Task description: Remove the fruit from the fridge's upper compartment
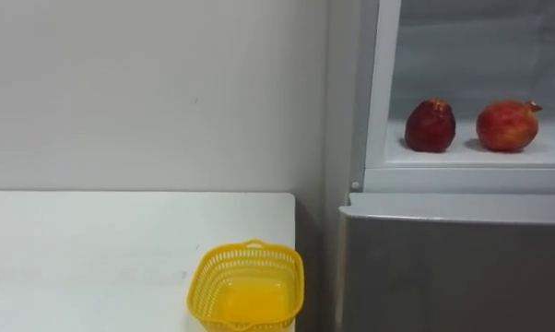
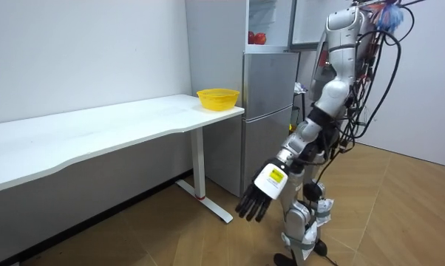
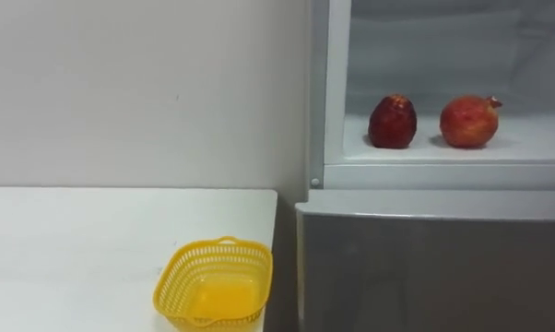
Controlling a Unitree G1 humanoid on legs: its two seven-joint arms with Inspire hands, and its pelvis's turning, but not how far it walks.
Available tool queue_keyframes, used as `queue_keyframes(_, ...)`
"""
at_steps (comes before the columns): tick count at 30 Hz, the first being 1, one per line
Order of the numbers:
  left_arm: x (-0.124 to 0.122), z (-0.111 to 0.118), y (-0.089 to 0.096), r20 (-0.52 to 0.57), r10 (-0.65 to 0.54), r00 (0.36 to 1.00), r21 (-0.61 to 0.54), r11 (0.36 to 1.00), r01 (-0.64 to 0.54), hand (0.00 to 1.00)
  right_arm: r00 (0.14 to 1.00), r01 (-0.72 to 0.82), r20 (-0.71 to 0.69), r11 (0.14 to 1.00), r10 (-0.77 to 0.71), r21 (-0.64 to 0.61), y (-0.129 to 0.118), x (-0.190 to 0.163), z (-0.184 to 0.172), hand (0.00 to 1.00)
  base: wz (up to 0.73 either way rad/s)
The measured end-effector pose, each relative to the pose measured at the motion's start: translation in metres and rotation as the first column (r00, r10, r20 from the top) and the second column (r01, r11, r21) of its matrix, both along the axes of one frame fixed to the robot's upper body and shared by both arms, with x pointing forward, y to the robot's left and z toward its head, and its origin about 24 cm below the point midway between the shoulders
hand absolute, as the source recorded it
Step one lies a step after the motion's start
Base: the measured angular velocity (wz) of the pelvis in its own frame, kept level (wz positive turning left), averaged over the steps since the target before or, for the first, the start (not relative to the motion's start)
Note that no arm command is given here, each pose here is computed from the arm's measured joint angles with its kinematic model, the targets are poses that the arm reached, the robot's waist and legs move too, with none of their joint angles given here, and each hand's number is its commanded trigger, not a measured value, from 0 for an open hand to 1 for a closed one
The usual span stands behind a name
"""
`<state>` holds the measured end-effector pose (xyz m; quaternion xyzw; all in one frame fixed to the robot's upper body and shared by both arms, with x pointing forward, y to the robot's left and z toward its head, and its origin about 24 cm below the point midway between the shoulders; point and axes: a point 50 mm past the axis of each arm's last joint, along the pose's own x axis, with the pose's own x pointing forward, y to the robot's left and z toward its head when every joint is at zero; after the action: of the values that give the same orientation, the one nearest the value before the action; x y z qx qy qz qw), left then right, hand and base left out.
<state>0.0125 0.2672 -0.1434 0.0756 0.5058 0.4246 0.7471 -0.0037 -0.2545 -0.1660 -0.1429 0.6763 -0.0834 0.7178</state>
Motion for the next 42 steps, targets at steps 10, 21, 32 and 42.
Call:
queue_keyframes(10, 0.034, -0.008, -0.036, -0.058, -0.557, 0.828, -0.072, 0.83, 0.553, 0.0, 0.913, -0.012, 0.406, 0.999, 0.026, -0.037, 0.003, 0.077, 0.02, 0.0, -0.17)
queue_keyframes(21, 0.026, -0.009, -0.035, -0.078, -0.664, 0.744, -0.093, 0.747, 0.658, 0.0, 0.387, -0.058, 0.907, 0.986, 0.166, -0.156, 0.031, 0.156, 0.133, 0.0, -0.16)
queue_keyframes(32, 0.023, -0.009, -0.036, -0.07, -0.699, 0.712, -0.097, 0.715, 0.693, 0.0, -0.069, 0.08, 0.962, 0.962, 0.266, -0.261, 0.041, 0.177, 0.22, 0.0, -0.01)
queue_keyframes(42, 0.033, -0.011, -0.042, -0.043, -0.746, 0.665, -0.135, 0.664, 0.736, 0.0, -0.314, 0.169, 0.892, 0.944, 0.325, -0.284, 0.052, 0.194, 0.266, 0.0, 0.0)
